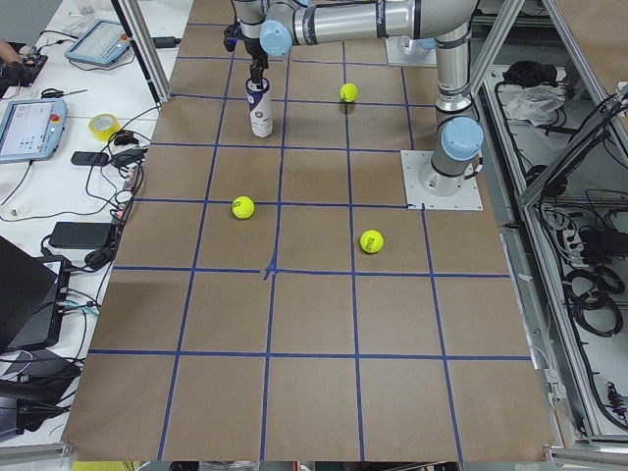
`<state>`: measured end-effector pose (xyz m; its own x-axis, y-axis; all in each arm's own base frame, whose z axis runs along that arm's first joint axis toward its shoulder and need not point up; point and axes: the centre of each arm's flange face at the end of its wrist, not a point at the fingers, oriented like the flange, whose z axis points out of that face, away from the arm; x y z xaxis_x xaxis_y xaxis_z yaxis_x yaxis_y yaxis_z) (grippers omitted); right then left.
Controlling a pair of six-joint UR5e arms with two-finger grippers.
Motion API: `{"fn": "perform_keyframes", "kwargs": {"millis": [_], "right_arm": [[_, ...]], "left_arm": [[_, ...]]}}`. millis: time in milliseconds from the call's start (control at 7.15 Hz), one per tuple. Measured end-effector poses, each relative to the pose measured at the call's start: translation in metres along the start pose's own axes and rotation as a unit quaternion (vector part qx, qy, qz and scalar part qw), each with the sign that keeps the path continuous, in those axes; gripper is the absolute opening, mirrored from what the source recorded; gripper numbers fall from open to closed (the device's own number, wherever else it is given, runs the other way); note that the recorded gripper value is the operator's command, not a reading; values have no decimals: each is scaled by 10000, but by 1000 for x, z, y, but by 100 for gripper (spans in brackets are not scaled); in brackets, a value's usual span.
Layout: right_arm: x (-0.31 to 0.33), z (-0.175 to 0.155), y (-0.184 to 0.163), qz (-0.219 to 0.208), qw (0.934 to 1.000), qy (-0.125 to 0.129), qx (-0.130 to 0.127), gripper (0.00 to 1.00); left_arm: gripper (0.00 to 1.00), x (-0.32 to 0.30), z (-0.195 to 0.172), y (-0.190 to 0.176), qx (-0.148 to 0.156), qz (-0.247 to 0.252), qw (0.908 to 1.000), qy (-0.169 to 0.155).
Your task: Lift up tennis ball bucket
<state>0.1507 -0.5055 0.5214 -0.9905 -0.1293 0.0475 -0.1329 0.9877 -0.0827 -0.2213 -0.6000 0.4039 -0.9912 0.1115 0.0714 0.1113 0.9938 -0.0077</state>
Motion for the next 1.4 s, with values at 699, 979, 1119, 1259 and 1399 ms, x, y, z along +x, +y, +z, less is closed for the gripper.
{"fn": "perform_keyframes", "kwargs": {"millis": [699, 979, 1119, 1259, 1399], "right_arm": [[0, 0, 0, 0, 10000, 0, -5, 100], [0, 0, 0, 0, 10000, -1, -8, 100], [0, 0, 0, 0, 10000, -1, -8, 100], [0, 0, 0, 0, 10000, -1, -11, 100], [0, 0, 0, 0, 10000, -1, -14, 100]], "left_arm": [[100, -61, -75, 29, 412, -405, 9971, -500], [100, -102, -99, 49, 374, -528, 9969, -451], [100, -110, -106, 61, 378, -452, 9973, -445], [100, -118, -108, 74, 364, -418, 9975, -428], [100, -124, -107, 85, 341, -438, 9976, -417]]}}
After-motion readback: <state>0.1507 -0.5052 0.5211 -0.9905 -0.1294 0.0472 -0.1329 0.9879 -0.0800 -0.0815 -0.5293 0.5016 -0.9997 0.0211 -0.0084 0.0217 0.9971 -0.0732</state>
